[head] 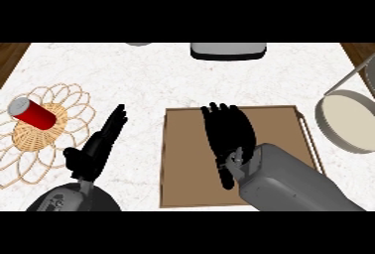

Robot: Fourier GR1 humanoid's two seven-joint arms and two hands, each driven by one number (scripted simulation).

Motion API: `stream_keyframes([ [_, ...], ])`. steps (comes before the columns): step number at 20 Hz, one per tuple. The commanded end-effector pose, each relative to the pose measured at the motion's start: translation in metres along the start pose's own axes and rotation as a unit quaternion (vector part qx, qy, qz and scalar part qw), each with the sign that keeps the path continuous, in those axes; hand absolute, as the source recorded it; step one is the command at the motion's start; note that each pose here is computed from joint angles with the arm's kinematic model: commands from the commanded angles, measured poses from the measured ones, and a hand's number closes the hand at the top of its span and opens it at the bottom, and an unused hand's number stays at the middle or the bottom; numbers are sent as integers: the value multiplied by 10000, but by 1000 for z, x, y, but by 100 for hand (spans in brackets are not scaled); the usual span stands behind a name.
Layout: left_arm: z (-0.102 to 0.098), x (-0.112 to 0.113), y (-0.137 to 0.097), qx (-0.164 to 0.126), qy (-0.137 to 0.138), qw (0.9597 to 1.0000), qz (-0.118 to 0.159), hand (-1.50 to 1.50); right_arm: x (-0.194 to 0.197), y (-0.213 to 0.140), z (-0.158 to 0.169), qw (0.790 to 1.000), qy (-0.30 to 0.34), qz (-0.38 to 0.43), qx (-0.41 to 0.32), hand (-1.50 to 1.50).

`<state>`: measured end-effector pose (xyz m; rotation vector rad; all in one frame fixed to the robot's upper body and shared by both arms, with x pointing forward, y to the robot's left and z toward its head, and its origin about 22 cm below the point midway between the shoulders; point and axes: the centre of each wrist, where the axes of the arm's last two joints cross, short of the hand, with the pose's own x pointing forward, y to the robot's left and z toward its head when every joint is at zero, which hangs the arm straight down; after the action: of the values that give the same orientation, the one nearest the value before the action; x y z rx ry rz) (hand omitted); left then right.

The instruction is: Pick the eggplant from the tray and place it in the tiered basket

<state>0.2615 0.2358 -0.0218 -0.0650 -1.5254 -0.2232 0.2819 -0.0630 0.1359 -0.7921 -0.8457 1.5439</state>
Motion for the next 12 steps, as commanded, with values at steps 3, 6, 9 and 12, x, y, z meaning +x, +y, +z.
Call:
stream_keyframes([
  [3,2,0,10,-4,-34,10000,85,0,-23,0,-17,9921,1209,100,327,-150],
  [6,4,2,-7,3,-13,10000,70,0,-13,27,-4,9935,1100,-14,296,-150],
  [9,-16,11,5,60,-33,10000,-15,0,7,44,-2,9932,1129,129,238,-150],
  [12,2,0,12,-36,-58,10000,8,0,-25,44,-13,9894,1412,80,343,-150],
])
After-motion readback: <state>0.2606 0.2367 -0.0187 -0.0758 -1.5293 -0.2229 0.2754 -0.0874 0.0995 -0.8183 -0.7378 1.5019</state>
